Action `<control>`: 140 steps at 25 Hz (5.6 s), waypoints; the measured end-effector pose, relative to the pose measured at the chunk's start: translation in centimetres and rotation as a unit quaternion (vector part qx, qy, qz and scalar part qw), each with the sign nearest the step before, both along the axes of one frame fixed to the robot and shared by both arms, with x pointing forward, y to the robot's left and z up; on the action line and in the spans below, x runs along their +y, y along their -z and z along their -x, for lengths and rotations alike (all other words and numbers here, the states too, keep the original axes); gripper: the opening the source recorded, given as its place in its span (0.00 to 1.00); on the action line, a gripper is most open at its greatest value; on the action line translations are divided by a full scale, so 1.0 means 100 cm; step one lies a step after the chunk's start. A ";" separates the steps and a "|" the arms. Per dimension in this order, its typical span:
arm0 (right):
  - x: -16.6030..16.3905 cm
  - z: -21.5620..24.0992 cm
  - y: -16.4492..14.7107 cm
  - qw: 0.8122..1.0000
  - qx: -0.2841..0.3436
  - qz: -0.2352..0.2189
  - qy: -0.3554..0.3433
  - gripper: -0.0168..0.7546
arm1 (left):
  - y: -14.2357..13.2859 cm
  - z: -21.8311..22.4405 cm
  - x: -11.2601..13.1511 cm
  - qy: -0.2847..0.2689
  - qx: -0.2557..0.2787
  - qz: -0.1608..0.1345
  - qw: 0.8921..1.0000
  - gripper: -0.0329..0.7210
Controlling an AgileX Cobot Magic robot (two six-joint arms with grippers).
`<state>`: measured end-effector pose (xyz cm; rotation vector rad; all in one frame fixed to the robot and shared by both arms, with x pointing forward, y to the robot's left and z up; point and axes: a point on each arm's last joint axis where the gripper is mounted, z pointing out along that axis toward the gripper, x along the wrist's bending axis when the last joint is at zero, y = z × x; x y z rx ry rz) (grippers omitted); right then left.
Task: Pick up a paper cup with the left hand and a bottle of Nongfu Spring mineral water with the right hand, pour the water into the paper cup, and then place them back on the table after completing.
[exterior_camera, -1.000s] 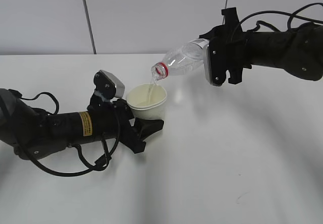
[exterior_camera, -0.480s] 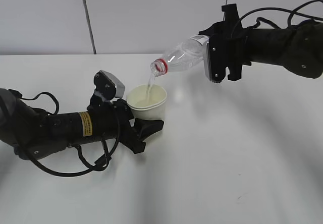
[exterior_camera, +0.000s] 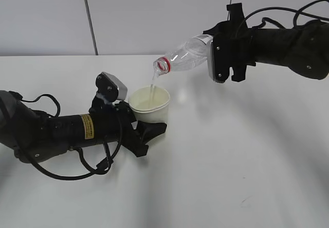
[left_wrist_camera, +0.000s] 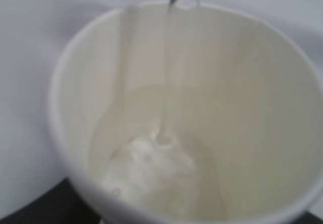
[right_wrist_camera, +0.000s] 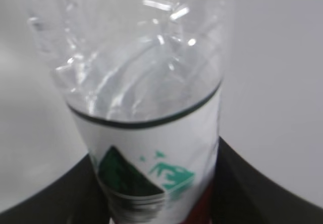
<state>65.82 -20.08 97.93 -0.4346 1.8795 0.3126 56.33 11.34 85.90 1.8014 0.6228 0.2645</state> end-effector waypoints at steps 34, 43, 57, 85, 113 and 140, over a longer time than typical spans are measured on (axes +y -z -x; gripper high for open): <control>0.000 0.001 0.002 0.950 0.140 -0.257 0.110 0.49 | 0.000 -0.001 0.000 -0.006 0.001 0.001 1.000 0.57; -0.001 0.001 0.003 0.891 0.200 -0.373 0.163 0.49 | 0.000 -0.001 0.001 -0.009 0.002 0.003 1.000 0.57; -0.015 0.002 0.006 0.799 0.252 -0.507 0.205 0.49 | -0.001 -0.004 0.002 -0.031 0.006 0.010 0.999 0.57; -0.028 0.022 0.035 0.716 0.303 -0.617 0.126 0.49 | -0.002 -0.039 0.076 -0.159 -0.016 0.001 0.987 0.57; -0.028 0.021 0.044 0.708 0.310 -0.620 0.134 0.49 | 0.017 -0.060 0.101 -0.266 -0.035 -0.010 0.963 0.57; -0.026 0.019 0.072 0.694 0.333 -0.622 0.144 0.49 | 0.026 -0.063 0.100 -0.268 -0.034 -0.006 0.963 0.57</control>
